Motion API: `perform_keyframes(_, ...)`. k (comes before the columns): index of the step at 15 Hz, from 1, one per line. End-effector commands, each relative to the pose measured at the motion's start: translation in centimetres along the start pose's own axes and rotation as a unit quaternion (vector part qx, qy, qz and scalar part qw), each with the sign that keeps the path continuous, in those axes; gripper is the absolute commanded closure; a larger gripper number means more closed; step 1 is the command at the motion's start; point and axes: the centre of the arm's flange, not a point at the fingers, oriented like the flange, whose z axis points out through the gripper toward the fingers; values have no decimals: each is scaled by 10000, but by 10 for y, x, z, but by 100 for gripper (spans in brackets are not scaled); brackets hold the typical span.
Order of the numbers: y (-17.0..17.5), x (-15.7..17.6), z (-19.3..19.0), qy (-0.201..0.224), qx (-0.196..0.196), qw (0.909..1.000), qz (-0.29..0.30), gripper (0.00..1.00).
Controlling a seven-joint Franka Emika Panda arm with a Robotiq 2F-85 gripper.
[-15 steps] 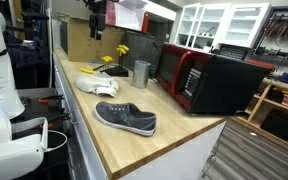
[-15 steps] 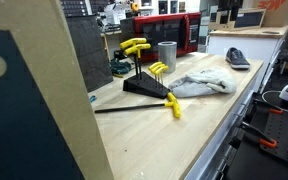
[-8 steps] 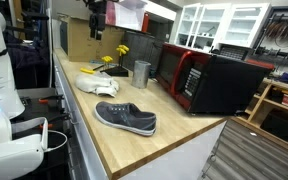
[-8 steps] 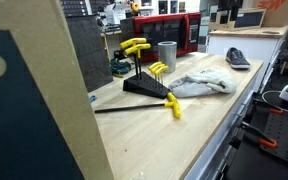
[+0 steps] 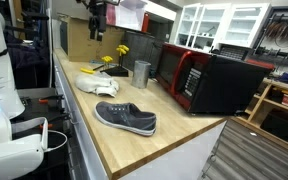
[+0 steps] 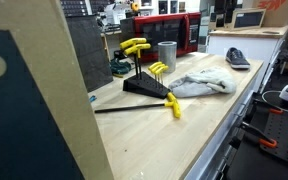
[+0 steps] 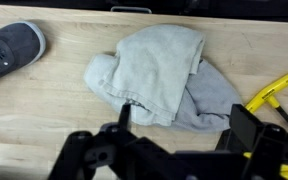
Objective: Put one yellow object on the towel
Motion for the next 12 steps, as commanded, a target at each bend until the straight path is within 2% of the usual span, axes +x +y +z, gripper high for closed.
perform_keyframes(1,-22,31,1,-65,-123,9989,-439,0)
perform_keyframes(7,-54,72,1,-59,-557,9922,-1117,0)
perform_keyframes(12,-66,108,-5,32,-551,9876,-1469,0)
